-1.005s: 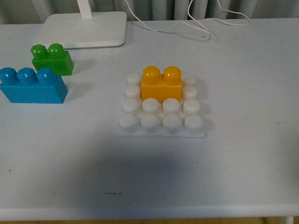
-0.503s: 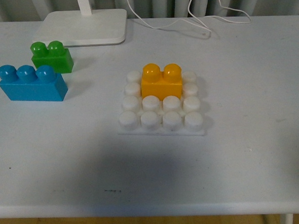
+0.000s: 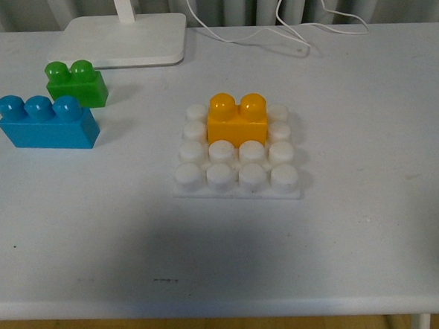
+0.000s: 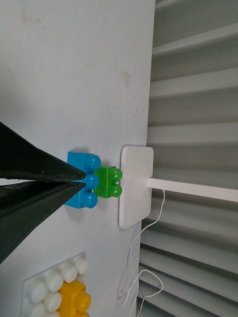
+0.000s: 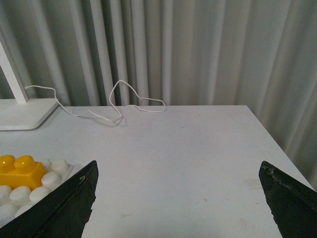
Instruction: Insert yellow block into base center
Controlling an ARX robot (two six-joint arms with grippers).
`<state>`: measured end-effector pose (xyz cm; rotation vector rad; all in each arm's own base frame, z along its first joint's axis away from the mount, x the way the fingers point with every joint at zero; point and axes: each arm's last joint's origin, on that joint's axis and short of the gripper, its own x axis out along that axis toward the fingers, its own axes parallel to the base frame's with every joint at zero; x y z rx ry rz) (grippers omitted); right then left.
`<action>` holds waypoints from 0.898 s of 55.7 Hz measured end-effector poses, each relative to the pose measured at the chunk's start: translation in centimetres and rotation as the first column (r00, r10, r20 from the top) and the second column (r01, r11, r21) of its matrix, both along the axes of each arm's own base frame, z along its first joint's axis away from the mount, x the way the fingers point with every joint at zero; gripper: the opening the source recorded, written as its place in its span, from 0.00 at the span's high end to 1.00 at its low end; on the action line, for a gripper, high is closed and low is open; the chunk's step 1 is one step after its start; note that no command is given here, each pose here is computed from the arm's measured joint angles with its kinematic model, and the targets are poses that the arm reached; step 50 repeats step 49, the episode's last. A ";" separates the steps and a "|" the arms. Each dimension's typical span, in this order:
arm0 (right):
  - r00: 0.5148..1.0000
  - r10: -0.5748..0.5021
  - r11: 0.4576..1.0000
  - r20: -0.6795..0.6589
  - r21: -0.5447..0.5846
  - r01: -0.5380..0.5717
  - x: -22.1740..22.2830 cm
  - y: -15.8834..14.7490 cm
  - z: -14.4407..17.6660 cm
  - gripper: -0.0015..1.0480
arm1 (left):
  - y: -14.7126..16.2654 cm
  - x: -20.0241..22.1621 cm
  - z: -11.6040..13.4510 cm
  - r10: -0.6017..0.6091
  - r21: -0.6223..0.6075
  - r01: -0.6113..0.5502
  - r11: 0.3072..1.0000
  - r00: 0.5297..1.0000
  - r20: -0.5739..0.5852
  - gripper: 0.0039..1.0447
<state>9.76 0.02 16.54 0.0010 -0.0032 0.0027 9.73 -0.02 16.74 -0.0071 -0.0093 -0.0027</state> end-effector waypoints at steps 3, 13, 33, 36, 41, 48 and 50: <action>1.000 0.000 1.000 0.000 0.000 0.000 0.0 0.0 0.0 0.09 | 0.0 0.0 0.0 0.000 0.000 0.000 1.000 1.000 0.000 0.91; 1.000 0.000 1.000 0.000 0.000 0.000 0.0 0.0 0.0 0.09 | 0.0 0.0 0.0 0.000 0.000 0.000 1.000 1.000 0.000 0.59; 1.000 0.000 1.000 0.000 0.000 0.000 0.0 0.0 0.0 0.09 | 0.0 0.0 0.0 0.000 0.002 0.000 1.000 1.000 0.000 0.04; 1.000 0.000 1.000 0.000 0.000 0.000 0.0 0.0 0.0 0.09 | 0.0 0.0 0.0 0.000 0.002 0.000 1.000 1.000 0.000 0.07; 1.000 0.000 1.000 0.000 0.000 0.000 0.0 0.0 0.0 0.09 | 0.0 0.0 0.0 0.000 0.002 0.000 1.000 1.000 0.000 0.06; 1.000 0.000 1.000 0.000 0.000 0.000 0.0 0.0 0.0 0.09 | 0.0 0.0 0.0 0.000 0.002 0.000 1.000 1.000 0.000 0.06; 1.000 0.000 1.000 0.000 0.000 0.000 0.0 0.0 0.0 0.09 | 0.0 0.0 0.0 0.000 0.002 0.000 1.000 1.000 0.000 0.06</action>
